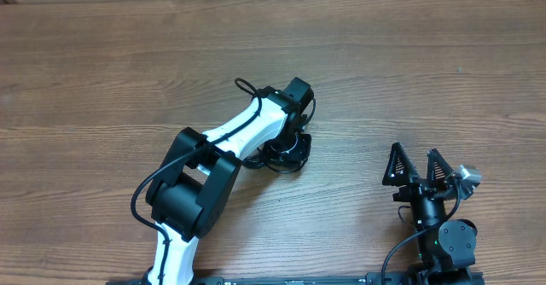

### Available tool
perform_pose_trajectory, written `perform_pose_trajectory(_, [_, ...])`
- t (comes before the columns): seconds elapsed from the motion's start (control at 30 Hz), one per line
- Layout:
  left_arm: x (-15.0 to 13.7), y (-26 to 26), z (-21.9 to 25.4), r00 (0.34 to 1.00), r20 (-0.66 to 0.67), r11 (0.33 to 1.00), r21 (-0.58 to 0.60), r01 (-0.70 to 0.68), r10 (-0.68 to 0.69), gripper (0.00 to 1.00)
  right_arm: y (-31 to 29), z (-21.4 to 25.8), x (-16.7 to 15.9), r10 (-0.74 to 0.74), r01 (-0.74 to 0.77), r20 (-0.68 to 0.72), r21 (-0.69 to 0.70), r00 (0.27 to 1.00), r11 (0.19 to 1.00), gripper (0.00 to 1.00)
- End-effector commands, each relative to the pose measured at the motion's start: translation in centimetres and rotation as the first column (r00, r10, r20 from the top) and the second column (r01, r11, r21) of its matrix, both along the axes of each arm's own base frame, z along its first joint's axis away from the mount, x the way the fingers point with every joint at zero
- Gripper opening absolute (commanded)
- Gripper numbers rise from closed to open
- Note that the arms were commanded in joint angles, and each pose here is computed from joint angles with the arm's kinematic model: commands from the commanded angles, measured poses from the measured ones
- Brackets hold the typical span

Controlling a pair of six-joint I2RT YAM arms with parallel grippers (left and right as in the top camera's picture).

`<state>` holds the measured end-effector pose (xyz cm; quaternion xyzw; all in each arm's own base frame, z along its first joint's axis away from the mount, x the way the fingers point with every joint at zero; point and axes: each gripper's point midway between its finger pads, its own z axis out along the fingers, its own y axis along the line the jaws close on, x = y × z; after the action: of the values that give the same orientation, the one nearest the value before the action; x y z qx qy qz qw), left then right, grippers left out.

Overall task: Untangle cables
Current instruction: 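Close the left gripper on the cable coil and lift it slightly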

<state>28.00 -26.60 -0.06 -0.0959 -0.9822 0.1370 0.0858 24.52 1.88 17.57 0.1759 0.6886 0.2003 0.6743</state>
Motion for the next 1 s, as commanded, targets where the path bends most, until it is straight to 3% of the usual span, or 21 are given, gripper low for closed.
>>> perform_pose_trajectory(0.0, [-1.23,0.55,-2.3,0.999,-0.031,0.999,0.049,0.008,-0.007,0.21,-0.04,-0.24,0.02,-0.001,0.001,0.001,-0.007,1.0,1.0,1.0])
perform_pose_trajectory(0.33, [-0.95,0.29,-2.33,1.0,-0.017,0.999,0.039,0.009,-0.009,0.21,-0.04,-0.24,0.02,-0.001,0.001,0.001,-0.008,1.0,1.0,1.0])
perform_pose_trajectory(0.5, [-0.89,0.22,-2.33,1.0,-0.015,0.999,0.037,0.01,-0.009,0.13,-0.04,-0.24,0.02,-0.001,0.001,0.001,-0.007,1.0,1.0,1.0])
perform_pose_trajectory(0.97, [-0.87,0.24,-2.34,1.0,-0.014,0.999,0.037,0.01,-0.009,0.12,0.23,-0.22,0.01,0.014,-0.014,0.0,0.037,1.0,0.999,1.0])
